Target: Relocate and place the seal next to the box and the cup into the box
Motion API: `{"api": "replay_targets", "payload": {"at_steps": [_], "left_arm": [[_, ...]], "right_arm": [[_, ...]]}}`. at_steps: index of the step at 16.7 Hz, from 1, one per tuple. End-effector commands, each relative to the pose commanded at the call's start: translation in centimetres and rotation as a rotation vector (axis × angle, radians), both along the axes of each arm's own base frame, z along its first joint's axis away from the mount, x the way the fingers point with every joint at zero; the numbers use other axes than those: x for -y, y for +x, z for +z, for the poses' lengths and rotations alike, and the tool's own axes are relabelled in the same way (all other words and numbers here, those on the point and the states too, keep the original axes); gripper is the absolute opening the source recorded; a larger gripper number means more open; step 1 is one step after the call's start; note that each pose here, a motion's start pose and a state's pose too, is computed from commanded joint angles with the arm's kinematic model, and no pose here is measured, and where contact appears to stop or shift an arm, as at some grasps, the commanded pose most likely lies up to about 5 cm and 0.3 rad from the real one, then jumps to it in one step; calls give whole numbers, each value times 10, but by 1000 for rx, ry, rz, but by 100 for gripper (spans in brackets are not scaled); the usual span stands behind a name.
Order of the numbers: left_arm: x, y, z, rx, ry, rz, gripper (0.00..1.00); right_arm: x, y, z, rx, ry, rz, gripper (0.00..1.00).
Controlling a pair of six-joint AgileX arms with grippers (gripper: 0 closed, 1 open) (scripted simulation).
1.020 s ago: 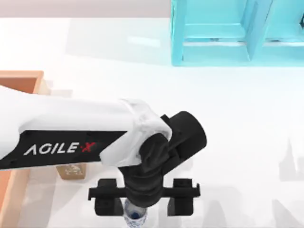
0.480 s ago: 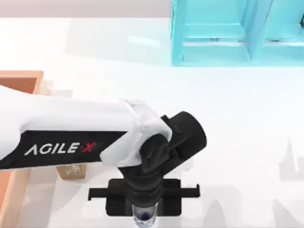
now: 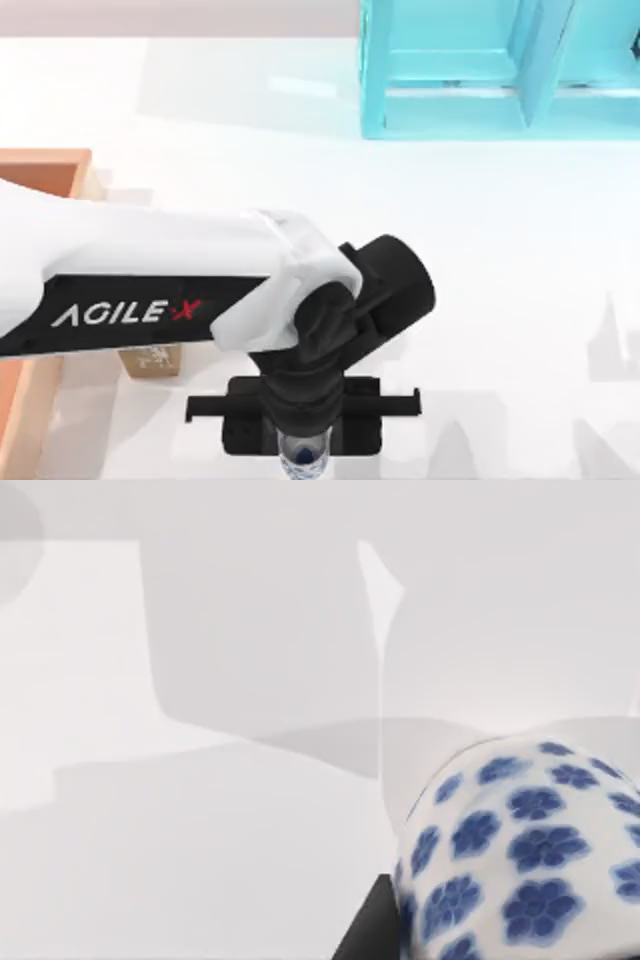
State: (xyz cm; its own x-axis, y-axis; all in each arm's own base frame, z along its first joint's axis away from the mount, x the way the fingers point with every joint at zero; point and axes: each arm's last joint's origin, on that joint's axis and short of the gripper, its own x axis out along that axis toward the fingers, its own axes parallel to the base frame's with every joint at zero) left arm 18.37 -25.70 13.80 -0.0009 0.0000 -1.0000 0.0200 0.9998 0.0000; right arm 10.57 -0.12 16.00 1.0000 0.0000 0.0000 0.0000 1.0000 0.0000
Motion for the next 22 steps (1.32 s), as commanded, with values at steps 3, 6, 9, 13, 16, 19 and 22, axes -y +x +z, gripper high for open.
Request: {"api": "replay_targets", "payload": {"at_steps": [3,6,9,13,16,19,22], "left_arm": [[-4,2,5,0,0,-2,0],[-28,8,33,1,-2,1,0],[-67,7,72,-2,2,1,0],[-99,2,100,0,0,-1,0],[-100,2,100,0,0,-1,0],[-101,4,99,-5,7,-7,0],[-117,19,94,-33,29,-8,0]], "right_arm": [[0,0,0,0,0,0,100],[0,0,0,0,0,0,100],[0,0,0,0,0,0,100],[0,0,0,0,0,0,100],[0,0,0,0,0,0,100],[0,0,0,0,0,0,100],[0,0,0,0,0,0,100]]}}
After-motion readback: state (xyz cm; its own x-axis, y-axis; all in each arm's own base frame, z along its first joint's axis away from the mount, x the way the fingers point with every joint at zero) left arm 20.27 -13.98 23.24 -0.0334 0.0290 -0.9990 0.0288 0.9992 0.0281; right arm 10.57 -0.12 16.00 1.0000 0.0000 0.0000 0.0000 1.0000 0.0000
